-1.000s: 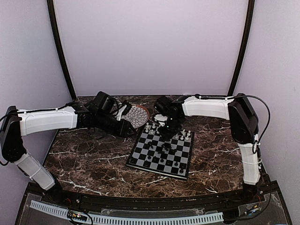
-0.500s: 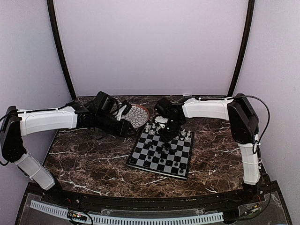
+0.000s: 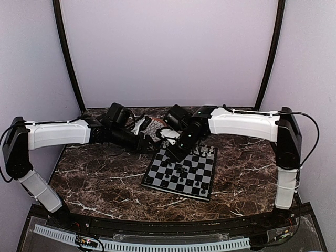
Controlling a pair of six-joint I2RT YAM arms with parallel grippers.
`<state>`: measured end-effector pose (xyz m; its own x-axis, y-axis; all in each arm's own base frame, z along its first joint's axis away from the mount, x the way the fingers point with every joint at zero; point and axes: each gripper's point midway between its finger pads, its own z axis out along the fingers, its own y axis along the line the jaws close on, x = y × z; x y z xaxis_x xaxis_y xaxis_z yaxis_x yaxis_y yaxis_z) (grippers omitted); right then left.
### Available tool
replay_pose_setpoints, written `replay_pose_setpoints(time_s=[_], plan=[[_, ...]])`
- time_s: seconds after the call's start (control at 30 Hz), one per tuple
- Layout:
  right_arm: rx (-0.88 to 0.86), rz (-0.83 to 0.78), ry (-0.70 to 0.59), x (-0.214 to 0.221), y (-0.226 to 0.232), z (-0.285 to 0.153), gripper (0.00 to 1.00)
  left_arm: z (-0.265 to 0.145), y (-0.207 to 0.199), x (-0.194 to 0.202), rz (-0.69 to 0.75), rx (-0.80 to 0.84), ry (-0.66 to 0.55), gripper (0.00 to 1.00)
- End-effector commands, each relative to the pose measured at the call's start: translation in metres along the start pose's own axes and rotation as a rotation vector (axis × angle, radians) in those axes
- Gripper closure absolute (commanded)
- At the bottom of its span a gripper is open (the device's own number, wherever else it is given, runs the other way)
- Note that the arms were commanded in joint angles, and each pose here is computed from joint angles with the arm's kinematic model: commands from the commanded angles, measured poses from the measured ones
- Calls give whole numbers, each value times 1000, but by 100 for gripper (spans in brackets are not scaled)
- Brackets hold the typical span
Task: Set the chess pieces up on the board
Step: Pass from the right arm to the left
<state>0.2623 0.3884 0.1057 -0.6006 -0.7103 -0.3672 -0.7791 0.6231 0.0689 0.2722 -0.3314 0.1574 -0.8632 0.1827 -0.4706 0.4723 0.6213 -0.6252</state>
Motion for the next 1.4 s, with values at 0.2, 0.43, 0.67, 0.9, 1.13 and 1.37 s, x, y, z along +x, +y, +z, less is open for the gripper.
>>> replay_pose_setpoints(time_s=[0.2,0.43,0.67,0.9,1.13,1.37], plan=[[-107,-12,-159,-24,24,-40,97,5,-27,-10,-91,251,35,49],[-143,-38,-184,-28,34,-46,96,11,-30,-2,-127,303,83,50],[-151,-51,-214,-32,37,-54,96,16,-28,0,-143,313,91,56],[-177,-69,-225,-34,42,-56,95,19,-27,3,-158,325,102,65],[-196,-84,-228,-33,46,-56,95,19,-28,2,-157,338,103,63],[-187,-84,-233,-33,45,-57,95,13,-30,-5,-174,396,73,67]])
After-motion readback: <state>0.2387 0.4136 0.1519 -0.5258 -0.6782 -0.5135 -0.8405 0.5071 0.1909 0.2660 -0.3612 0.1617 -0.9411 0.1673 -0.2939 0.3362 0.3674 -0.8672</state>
